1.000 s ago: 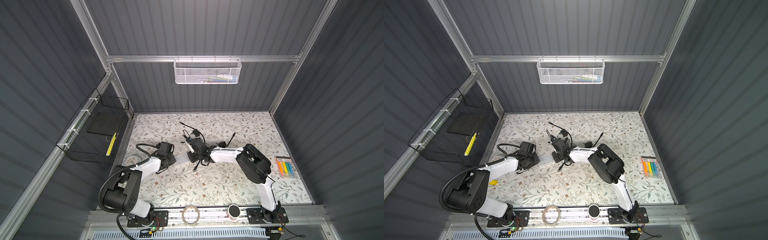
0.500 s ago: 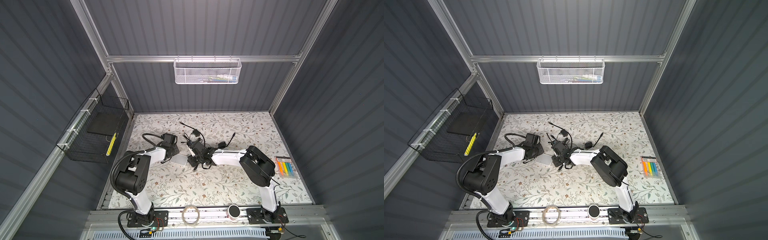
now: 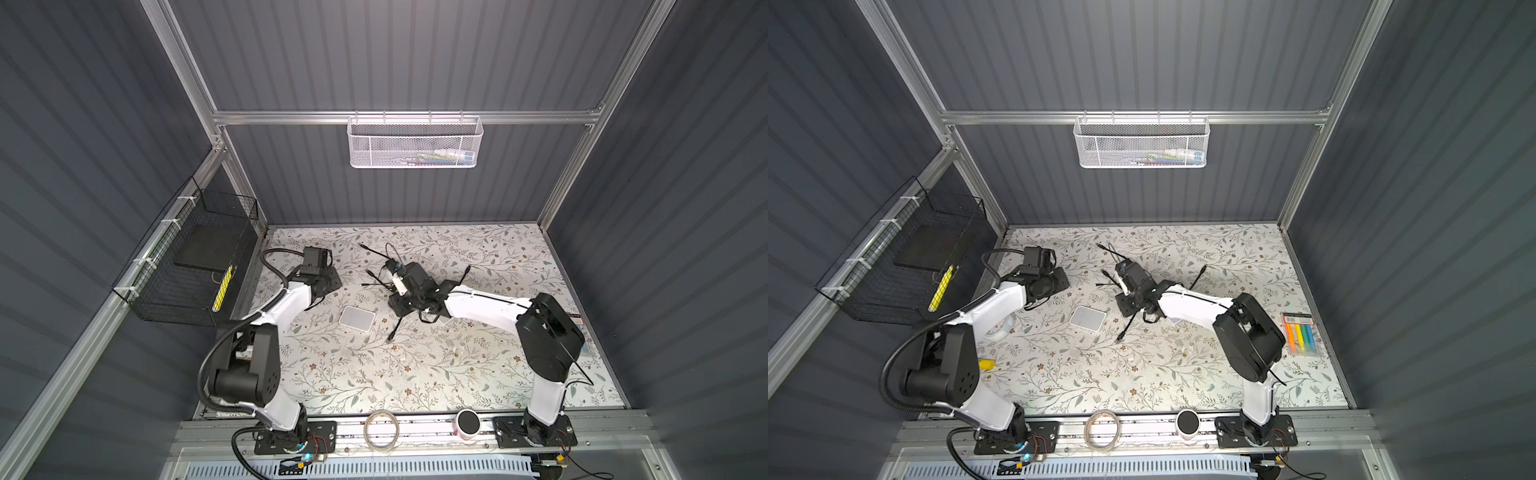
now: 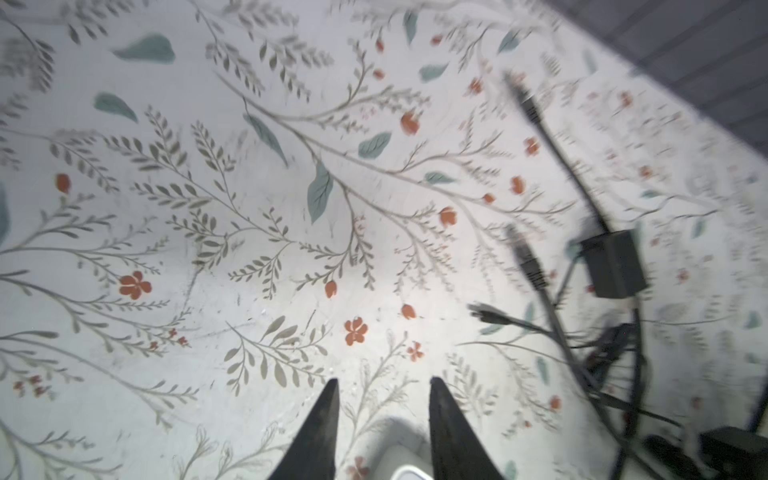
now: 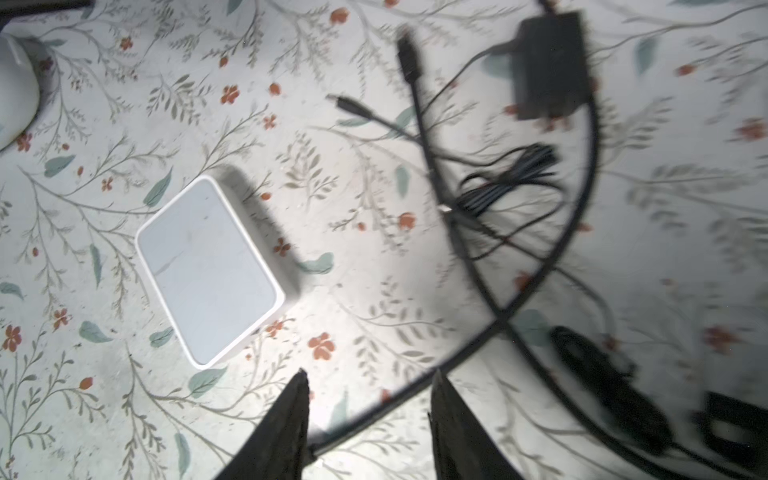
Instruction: Insert the plug into the switch port
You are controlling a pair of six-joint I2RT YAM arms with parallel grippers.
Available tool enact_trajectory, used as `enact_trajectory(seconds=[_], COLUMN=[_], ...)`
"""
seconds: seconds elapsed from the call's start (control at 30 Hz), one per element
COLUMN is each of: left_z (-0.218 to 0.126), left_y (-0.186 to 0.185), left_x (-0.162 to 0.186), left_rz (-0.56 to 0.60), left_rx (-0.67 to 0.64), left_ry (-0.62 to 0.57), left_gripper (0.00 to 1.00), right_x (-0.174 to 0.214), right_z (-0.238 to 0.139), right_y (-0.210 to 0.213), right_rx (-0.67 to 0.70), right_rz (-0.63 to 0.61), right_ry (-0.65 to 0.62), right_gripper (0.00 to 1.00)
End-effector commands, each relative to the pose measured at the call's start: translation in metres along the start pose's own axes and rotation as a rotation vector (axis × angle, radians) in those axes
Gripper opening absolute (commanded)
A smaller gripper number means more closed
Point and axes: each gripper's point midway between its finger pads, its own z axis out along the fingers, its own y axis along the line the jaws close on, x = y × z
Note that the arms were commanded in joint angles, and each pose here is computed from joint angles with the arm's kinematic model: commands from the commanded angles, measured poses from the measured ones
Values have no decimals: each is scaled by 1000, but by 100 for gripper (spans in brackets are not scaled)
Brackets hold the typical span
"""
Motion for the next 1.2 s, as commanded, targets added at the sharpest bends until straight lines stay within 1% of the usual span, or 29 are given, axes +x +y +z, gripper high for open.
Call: enact_trajectory(seconds=[0.0, 0.07, 0.2, 0.27, 0.4, 0.5, 0.67, 0.83, 0.93, 1.0, 1.13, 1.17], left_z=[-32, -45, -70, -77, -83, -83, -81, -80, -81, -82, -82, -82], left_y=[-10, -13, -16, -15, -14, -18, -21, -21, -20, -20, -20, -21], left_x=[12, 18, 21, 23, 27, 33, 37, 39, 38, 39, 39, 38], left_rz=[88, 107, 157, 182, 193, 195, 193, 196, 194, 194, 192, 192], left_rx=[62, 104, 147, 146, 155, 189, 213, 209, 205, 207, 209, 209], left_ry=[46, 43, 7, 13, 13, 25, 41, 53, 50, 49, 50, 48], left_gripper=[43, 49, 60, 62, 63, 64, 64, 64, 64, 63, 62, 62], right_x=[4, 0, 2, 2, 4, 5, 8, 8, 6, 4, -3, -5], right_z=[1, 5, 18, 23, 28, 33, 43, 60, 67, 66, 46, 39], right_y=[-47, -64, -79, -82, -82, -88, -87, -89, -93, -96, -95, -95], right_rx=[90, 106, 104, 90, 41, 66, 43, 53, 74, 99, 106, 114], right_rz=[-85, -104, -241, -294, -365, -411, -408, -387, -379, -379, -395, -405], right_ry=[89, 128, 233, 259, 271, 288, 294, 293, 287, 287, 269, 273], right_gripper=[50, 50, 53, 55, 56, 55, 53, 48, 39, 29, 13, 7])
